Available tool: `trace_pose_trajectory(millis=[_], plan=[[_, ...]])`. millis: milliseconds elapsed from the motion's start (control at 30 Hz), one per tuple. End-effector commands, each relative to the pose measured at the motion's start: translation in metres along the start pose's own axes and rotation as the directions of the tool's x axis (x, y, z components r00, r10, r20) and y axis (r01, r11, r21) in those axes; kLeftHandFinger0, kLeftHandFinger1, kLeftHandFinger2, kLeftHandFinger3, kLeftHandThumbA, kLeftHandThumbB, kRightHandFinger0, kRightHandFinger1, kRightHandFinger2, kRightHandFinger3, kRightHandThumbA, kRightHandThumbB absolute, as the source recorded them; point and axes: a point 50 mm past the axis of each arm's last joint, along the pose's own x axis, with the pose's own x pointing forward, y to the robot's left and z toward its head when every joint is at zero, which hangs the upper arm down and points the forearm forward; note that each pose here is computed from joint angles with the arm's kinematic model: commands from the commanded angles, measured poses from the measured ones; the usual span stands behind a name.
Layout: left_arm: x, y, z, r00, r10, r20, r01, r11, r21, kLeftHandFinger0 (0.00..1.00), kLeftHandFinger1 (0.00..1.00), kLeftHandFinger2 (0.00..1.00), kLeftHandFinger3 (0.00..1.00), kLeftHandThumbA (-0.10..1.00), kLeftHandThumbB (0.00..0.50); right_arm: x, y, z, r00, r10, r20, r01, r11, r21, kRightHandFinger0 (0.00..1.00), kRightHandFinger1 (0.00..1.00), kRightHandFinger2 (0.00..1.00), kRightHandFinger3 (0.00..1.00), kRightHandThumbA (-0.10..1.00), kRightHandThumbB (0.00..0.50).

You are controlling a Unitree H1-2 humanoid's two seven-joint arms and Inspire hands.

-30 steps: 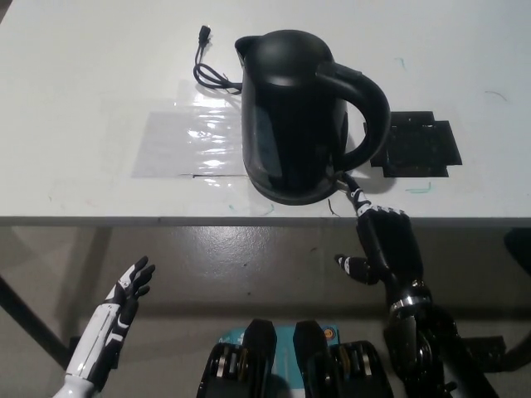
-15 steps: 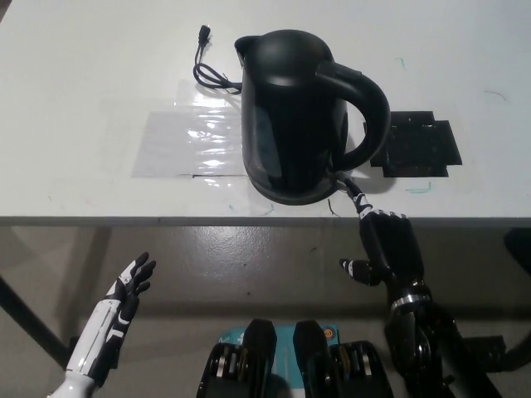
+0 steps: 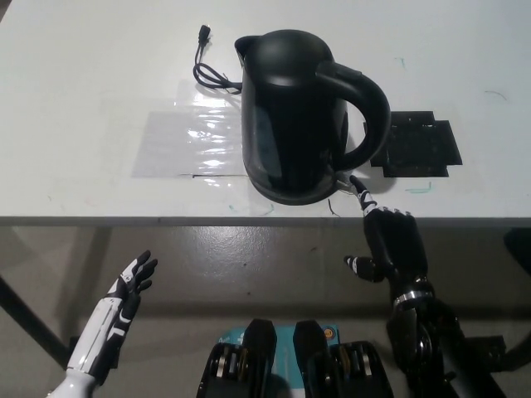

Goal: A kettle is kept at the center of the table close to the robot and the robot uses its right index finger to press downwards on the transparent start boiling button

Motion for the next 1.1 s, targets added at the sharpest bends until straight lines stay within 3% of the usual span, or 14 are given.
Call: trace_pose_trajectory(millis=[0, 1067], plan=[[0.007, 0.006, 0.013, 0.998, -0.014, 0.06, 0.013, 1.0, 0.02, 1.0, 1.0, 1.0, 1.0, 1.0, 0.381, 0.021, -0.023, 0.014, 0.997, -0.07, 0.027, 0.07, 0.998, 0.006, 0.0, 0.0, 0.0, 1.0, 1.0, 0.26], [0.013, 0.009, 0.016, 0.996, -0.021, 0.087, 0.019, 1.0, 0.02, 1.0, 1.0, 1.0, 1.0, 1.0, 0.371, 0.037, 0.0, 0.013, 1.0, 0.017, 0.015, -0.016, 0.999, -0.034, 0.0, 0.0, 0.01, 1.0, 1.0, 0.268]])
